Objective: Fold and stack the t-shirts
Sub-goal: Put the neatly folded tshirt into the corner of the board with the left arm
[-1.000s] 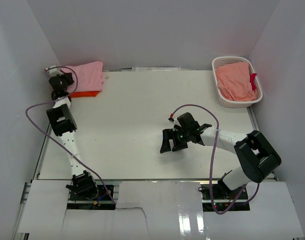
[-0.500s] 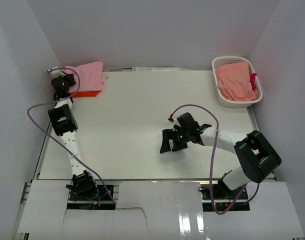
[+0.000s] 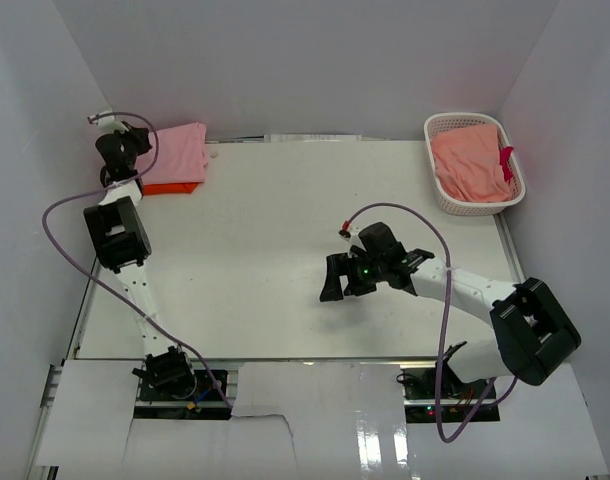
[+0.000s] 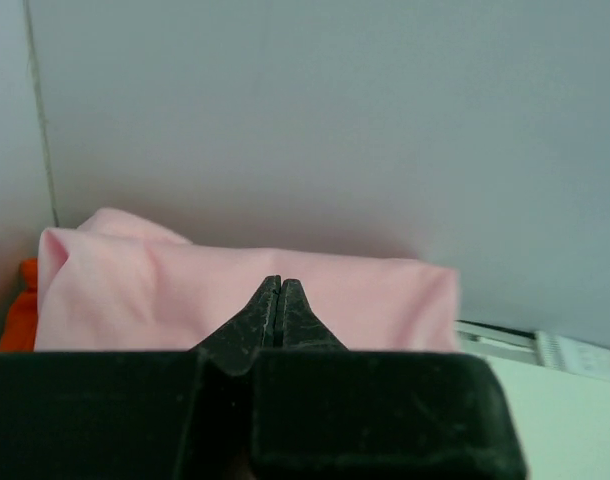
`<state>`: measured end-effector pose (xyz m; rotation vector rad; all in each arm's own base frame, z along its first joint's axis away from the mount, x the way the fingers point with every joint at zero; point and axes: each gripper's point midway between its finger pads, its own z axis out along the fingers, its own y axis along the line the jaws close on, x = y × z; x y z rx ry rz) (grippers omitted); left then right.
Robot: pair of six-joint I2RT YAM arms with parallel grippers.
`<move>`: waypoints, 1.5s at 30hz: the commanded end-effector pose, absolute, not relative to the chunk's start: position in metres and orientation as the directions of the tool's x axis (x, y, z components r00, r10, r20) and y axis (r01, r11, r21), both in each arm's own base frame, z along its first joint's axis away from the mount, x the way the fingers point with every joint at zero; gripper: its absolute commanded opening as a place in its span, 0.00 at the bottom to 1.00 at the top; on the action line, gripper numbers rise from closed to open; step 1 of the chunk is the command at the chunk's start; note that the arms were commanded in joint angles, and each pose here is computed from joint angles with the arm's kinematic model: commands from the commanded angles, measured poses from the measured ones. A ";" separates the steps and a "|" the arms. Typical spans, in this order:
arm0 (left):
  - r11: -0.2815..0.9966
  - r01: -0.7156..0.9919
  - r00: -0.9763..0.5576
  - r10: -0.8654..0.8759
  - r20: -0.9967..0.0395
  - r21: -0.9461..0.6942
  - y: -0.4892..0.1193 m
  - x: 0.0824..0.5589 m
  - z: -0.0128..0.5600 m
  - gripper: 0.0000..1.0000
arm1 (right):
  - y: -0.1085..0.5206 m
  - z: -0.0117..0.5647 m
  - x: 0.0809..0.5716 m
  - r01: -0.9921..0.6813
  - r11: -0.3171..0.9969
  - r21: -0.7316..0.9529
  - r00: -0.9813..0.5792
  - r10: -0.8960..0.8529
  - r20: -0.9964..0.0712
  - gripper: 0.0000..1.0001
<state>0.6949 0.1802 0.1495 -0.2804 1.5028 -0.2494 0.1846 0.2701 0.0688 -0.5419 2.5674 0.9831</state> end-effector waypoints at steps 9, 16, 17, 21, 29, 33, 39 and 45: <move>0.906 0.118 0.069 -0.415 -0.907 -0.406 0.109 0.579 0.285 0.00 | 0.263 0.109 0.182 -0.563 0.650 0.511 -0.790 -0.241 -0.564 0.90; 0.849 0.168 -0.015 -0.507 -0.862 -0.502 0.053 0.477 0.300 0.00 | 0.259 0.127 0.181 -0.600 0.634 0.489 -0.756 -0.249 -0.605 0.90; 0.839 0.161 -0.053 -0.519 -0.853 -0.520 0.044 0.467 0.292 0.00 | 0.258 0.128 0.181 -0.602 0.636 0.483 -0.753 -0.252 -0.608 0.90; 0.839 0.140 -0.160 -0.505 -0.848 -0.526 0.001 0.427 0.280 0.00 | 0.255 0.139 0.181 -0.614 0.634 0.469 -0.737 -0.248 -0.629 0.90; 0.809 0.129 -0.347 -0.506 -0.790 -0.574 -0.060 0.341 0.248 0.00 | 0.253 0.139 0.176 -0.620 0.624 0.475 -0.736 -0.255 -0.627 0.90; 0.796 0.172 -0.410 -0.477 -0.777 -0.580 -0.074 0.310 0.241 0.00 | 0.250 0.138 0.174 -0.632 0.625 0.459 -0.725 -0.267 -0.634 0.90; 0.758 0.264 -0.525 -0.406 -0.748 -0.596 -0.097 0.281 0.224 0.07 | 0.248 0.142 0.174 -0.656 0.612 0.443 -0.698 -0.266 -0.665 0.90; 0.727 0.325 -0.542 -0.381 -0.749 -0.605 -0.106 0.271 0.220 0.62 | 0.246 0.154 0.177 -0.686 0.601 0.410 -0.648 -0.249 -0.719 0.90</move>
